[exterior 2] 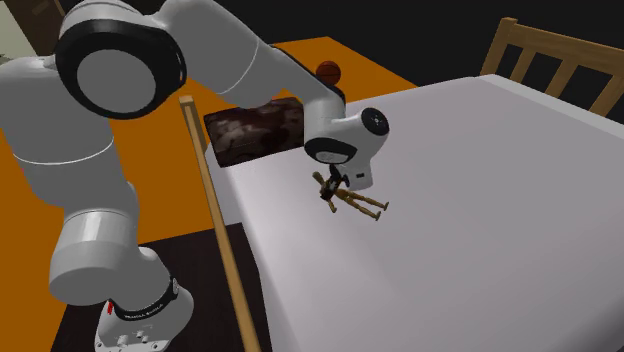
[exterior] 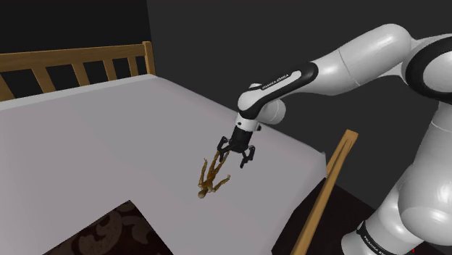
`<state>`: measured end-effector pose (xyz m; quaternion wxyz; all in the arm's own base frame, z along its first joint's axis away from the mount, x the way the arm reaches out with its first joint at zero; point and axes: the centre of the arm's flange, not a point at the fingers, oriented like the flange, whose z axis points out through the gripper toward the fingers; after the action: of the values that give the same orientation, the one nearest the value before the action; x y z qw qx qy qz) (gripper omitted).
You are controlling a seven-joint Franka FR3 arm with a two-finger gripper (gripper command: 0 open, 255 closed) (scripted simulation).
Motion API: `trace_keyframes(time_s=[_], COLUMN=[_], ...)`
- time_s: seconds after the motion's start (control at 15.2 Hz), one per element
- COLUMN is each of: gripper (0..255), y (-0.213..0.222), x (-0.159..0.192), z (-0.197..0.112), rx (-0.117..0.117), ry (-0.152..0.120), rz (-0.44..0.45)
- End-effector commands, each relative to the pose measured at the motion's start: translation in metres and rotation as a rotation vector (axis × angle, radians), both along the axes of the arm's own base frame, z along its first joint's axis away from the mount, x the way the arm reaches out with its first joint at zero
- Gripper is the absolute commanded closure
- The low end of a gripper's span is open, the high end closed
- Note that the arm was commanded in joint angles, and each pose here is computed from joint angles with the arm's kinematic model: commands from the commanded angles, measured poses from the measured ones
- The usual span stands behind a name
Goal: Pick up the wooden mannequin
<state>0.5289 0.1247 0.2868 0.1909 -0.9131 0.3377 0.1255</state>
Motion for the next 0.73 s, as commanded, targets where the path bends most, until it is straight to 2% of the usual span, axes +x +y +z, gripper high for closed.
trace_keyframes(time_s=[0.0, 0.4, 0.66], gripper=[0, 0, 0], y=[0.003, 0.014, 0.014], x=[0.02, 0.071, 0.071], z=[-0.015, -0.06, -0.081], rx=[0.012, 0.047, 0.047], ry=[0.002, 0.009, 0.009], rz=[-0.039, -0.145, -0.145])
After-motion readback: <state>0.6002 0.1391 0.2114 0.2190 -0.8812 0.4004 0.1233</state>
